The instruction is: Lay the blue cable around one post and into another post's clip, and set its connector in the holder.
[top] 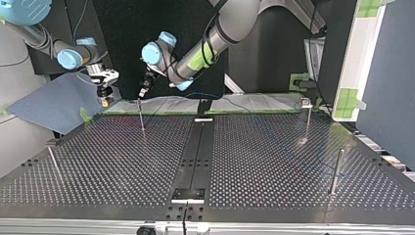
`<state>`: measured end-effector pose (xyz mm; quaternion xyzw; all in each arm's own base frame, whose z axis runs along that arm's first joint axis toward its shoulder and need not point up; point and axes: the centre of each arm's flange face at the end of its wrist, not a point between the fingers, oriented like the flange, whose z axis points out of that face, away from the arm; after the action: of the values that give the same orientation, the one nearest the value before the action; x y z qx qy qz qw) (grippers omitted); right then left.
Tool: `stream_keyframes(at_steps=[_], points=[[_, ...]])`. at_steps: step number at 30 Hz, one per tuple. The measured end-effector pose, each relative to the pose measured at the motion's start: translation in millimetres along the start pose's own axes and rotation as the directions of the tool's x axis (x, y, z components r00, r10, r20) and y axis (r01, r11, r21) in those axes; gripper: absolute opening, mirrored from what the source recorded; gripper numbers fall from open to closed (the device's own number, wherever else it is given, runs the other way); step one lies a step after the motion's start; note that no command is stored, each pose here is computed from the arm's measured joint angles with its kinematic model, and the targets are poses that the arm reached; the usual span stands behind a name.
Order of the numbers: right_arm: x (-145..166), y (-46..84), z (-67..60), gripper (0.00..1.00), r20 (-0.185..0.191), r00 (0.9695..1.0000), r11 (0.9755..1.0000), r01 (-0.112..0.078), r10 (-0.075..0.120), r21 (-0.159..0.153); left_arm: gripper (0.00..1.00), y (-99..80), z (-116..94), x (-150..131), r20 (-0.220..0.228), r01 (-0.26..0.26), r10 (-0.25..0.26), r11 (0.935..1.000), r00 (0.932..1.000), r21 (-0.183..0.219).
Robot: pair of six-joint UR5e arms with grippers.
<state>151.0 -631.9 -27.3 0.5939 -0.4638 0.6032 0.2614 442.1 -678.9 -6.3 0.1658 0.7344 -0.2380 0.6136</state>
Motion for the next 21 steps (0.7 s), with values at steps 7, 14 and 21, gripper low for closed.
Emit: stream_keyframes(at_steps=[7, 14, 21], points=[[-0.3, -0.8, 0.1, 0.0, 0.001, 1.0, 1.0, 0.0, 0.0, 0.001, 0.98, 0.6, -0.4, 0.5, 0.0, 0.0, 0.0, 1.0, 1.0, -0.005], [-0.4, -1.2, 0.2, 0.0, 0.001, 1.0, 1.0, 0.0, 0.0, 0.002, 0.98, 0.1, -0.7, 0.8, -0.001, 0.0, 0.0, 1.0, 1.0, -0.005], [-0.5, -2.1, 0.5, 0.0, 0.001, 1.0, 1.0, 0.0, 0.0, 0.003, 0.98, 0.9, -0.7, 1.2, -0.002, 0.002, -0.002, 1.0, 1.0, -0.006]])
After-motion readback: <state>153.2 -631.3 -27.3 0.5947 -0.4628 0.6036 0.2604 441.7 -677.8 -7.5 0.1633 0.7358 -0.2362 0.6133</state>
